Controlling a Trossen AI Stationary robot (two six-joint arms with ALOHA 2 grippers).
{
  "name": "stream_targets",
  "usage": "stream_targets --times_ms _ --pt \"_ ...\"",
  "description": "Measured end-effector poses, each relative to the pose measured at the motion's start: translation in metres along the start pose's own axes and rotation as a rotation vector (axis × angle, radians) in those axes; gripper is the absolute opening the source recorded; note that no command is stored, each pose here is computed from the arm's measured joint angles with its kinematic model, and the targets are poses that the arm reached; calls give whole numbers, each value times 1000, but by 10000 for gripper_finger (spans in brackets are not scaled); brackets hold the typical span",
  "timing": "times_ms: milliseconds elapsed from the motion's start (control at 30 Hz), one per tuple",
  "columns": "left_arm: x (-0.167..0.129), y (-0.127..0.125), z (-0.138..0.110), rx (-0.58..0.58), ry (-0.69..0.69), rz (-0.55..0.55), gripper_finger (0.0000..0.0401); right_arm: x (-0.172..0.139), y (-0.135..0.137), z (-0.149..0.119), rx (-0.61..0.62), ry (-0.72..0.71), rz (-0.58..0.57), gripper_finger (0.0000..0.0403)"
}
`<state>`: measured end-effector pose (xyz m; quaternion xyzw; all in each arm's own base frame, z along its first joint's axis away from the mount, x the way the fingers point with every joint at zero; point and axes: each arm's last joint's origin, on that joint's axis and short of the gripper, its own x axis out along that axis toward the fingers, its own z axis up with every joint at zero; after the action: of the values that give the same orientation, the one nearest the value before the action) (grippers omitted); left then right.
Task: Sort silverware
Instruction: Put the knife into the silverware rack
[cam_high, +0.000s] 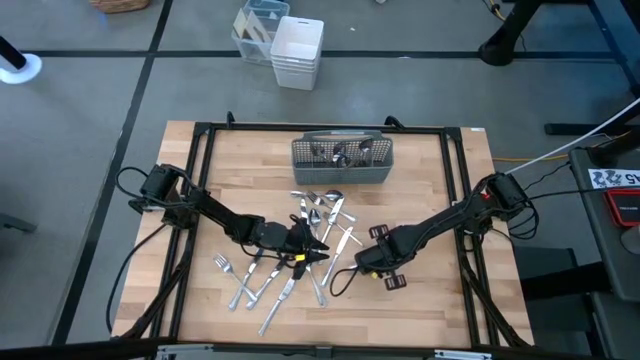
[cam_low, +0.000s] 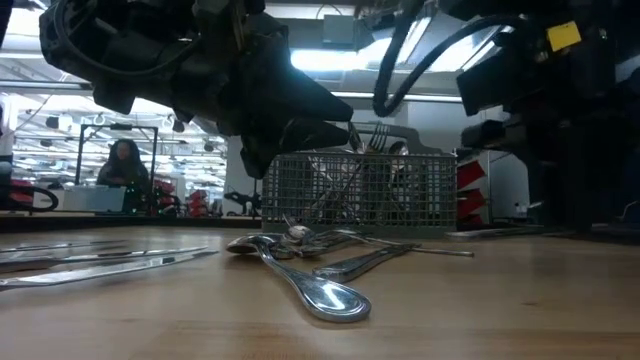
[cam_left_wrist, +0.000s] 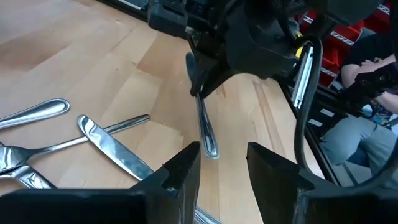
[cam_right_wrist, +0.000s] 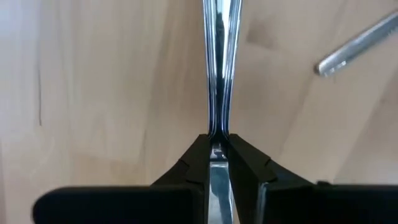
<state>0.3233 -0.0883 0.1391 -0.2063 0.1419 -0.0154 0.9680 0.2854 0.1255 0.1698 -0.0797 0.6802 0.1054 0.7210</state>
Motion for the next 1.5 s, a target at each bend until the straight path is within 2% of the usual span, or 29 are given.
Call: stream_targets --times_ms 167,467,633,867,1300,1500 --pt "0 0 0 20 0 0 125 -15 -2 -3 -4 92 -65 45" --pt "0 0 0 21 0 1 125 -57 -12 -3 -83 211 -279 45" --pt "-2 0 2 37 6 6 125 -76 -33 -2 -46 257 -390 45" --pt "-14 4 18 55 54 57 125 -89 -71 -9 -36 377 -497 45" --pt "-32 18 35 127 156 157 125 -95 -139 -22 -96 516 -588 45" --pt "-33 27 40 139 162 189 125 -99 -160 -29 -153 602 -682 45"
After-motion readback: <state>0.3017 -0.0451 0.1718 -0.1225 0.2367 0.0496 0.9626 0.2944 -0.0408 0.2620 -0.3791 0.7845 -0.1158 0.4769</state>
